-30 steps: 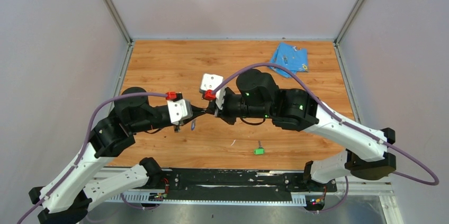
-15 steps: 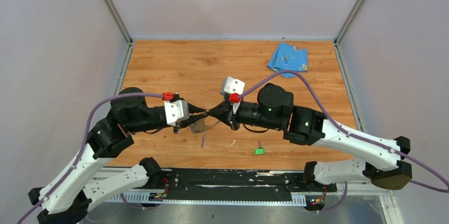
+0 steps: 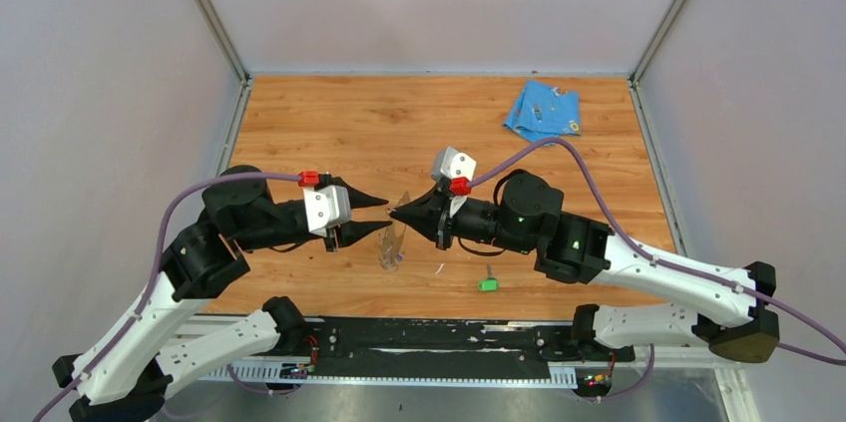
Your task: Put the keys on the keyring
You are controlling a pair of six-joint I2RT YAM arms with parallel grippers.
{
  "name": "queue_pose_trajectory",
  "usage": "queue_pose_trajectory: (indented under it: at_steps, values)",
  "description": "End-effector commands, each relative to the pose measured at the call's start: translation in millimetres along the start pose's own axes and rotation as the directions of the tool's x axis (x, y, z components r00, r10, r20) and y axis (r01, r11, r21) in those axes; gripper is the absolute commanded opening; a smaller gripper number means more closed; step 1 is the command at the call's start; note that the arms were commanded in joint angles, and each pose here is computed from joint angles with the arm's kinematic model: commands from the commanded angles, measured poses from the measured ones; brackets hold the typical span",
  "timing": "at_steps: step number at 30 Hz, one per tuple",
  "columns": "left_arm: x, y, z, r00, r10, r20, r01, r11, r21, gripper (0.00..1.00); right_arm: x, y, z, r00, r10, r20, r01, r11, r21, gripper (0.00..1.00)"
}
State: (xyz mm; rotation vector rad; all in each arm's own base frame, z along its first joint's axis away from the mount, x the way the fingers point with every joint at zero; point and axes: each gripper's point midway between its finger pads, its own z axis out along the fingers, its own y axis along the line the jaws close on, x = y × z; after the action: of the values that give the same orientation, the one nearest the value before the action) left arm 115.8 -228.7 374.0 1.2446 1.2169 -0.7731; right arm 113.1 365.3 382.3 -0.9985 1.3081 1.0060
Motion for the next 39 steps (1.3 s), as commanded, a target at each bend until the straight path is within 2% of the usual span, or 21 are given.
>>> queue_pose_trajectory:
  at_steps: [1,4,9,14,16,21,30,33,36,39]
  values:
    - [2,4,-5,0.999,-0.044,-0.013,0.043,0.998,-0.047,0.44,-31,-4,-6,0.993,0.019,0.117,-0.021,1.000,0.018,0.00]
    - [6,4,-7,0.996,-0.086,-0.020,0.084,0.994,-0.066,0.47,-31,-3,-6,0.993,0.023,0.114,-0.024,1.000,0.012,0.01]
    - [3,-6,-9,0.995,-0.103,-0.013,0.103,0.995,-0.018,0.35,-32,-2,-8,0.993,0.020,0.116,-0.020,1.000,0.004,0.00]
    - [2,-13,-8,0.990,-0.142,-0.009,0.142,0.990,0.018,0.37,-32,-1,-9,0.992,0.027,0.124,-0.027,1.000,0.001,0.00]
    - [4,-16,-6,0.987,-0.158,-0.012,0.158,0.987,0.036,0.40,-33,-1,-8,0.990,0.034,0.137,-0.034,0.999,0.000,0.00]
    - [3,-13,1,0.973,-0.230,0.007,0.230,0.973,0.017,0.60,-31,2,-3,0.989,0.050,0.142,-0.048,0.999,-0.017,0.00]
    - [17,-5,6,0.952,-0.306,-0.023,0.305,0.951,-0.046,0.70,-31,7,1,0.992,0.018,0.123,-0.015,1.000,-0.025,0.00]
    - [21,-4,6,0.960,-0.277,-0.033,0.275,0.960,-0.050,0.64,-30,8,2,0.993,0.006,0.115,-0.003,1.000,-0.026,0.00]
    - [15,-2,3,0.968,-0.249,-0.021,0.247,0.967,-0.053,0.47,-30,8,2,0.994,0.002,0.114,0.001,1.000,-0.024,0.00]
    - [1,-11,-3,0.975,-0.222,0.009,0.222,0.975,0.000,0.42,-30,9,1,0.993,0.003,0.116,0.000,1.000,-0.025,0.00]
